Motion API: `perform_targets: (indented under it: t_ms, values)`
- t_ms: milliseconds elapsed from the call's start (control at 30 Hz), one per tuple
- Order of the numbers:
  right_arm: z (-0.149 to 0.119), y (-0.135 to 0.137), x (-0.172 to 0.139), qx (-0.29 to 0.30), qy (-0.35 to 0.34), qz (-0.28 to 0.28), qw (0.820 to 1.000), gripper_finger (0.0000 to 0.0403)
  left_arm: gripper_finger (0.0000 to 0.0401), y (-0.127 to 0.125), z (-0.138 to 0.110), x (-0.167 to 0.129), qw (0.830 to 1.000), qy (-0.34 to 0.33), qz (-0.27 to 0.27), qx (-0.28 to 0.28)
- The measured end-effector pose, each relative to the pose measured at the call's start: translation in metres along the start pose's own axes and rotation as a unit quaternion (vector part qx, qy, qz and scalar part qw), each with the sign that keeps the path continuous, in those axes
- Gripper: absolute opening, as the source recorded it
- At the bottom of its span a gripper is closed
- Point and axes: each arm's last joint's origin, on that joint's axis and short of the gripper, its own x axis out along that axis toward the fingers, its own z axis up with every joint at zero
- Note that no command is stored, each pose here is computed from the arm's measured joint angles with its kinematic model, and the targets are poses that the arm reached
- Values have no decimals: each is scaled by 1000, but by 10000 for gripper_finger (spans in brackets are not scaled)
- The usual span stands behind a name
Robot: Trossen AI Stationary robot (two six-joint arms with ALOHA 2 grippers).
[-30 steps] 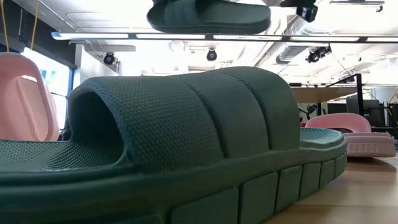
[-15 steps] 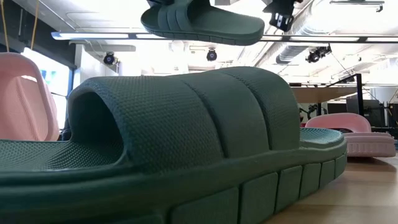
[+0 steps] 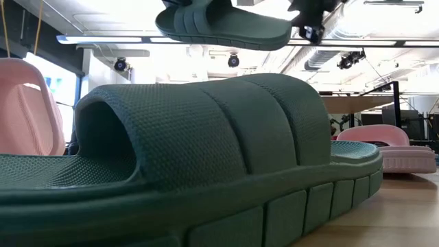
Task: Pick and place slides into the shelf
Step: Put the top blue slides on the shelf
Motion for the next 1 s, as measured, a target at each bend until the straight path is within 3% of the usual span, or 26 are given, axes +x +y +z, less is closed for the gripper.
perform_targets:
  t_ms: [133,367,1000]
  values:
    - [-22,-6,-5,26,-83,17,996,119,0,0,0,0,1000,0,0,2]
    - [-48,-17,6,63,-149,47,986,119,0,0,0,0,1000,-1,-2,8]
    - [-52,-10,15,56,-153,130,978,134,0,-1,-1,-1,1000,2,-4,6]
